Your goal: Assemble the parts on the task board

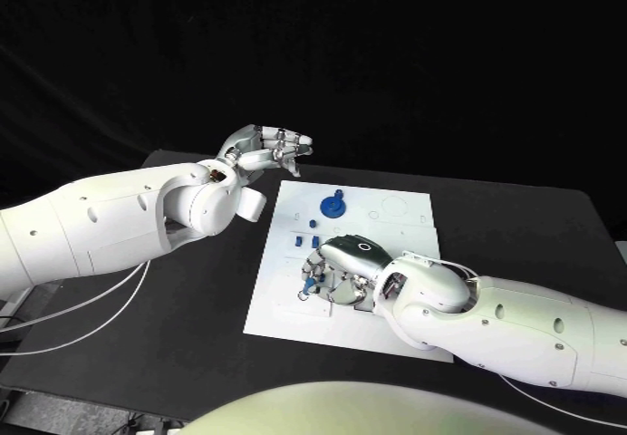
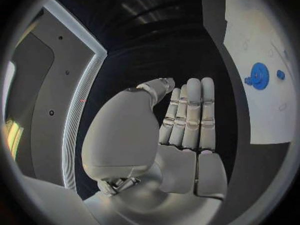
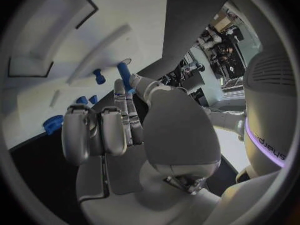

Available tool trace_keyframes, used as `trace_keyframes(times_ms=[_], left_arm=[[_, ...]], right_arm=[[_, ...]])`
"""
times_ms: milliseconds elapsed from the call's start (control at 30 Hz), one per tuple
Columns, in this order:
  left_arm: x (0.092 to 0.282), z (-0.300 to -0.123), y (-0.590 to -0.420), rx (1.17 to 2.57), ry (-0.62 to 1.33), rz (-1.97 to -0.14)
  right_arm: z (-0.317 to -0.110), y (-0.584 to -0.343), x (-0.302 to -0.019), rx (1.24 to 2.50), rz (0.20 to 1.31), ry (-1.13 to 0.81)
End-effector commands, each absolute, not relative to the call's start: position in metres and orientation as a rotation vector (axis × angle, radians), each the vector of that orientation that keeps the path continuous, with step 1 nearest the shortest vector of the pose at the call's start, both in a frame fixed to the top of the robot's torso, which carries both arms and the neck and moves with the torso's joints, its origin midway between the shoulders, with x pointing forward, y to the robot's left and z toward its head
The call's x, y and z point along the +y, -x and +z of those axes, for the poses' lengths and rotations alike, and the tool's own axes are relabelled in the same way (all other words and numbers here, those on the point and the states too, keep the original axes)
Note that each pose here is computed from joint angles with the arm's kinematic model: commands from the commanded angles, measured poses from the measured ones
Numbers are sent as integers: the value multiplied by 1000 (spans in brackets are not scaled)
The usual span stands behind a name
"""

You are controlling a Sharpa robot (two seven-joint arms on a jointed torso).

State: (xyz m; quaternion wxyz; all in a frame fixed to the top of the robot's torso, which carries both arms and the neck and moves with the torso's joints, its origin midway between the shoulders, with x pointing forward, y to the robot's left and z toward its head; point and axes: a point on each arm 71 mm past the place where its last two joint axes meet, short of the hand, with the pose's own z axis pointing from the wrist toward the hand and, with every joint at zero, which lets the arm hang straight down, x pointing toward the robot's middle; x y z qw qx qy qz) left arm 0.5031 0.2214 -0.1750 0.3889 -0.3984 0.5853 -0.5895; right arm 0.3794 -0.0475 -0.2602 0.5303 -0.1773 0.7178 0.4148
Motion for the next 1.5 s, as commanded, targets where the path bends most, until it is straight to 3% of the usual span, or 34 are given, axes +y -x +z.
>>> trace_keyframes(times_ms=[33,1500], left_arm=[[219,-174,-503,1493,1008,-1522],[221,-175,-503,1498,1011,-1519]], right_arm=[[-262,-377,-45,1706,1000,456],[-270,-375,-41,1732,994,471]])
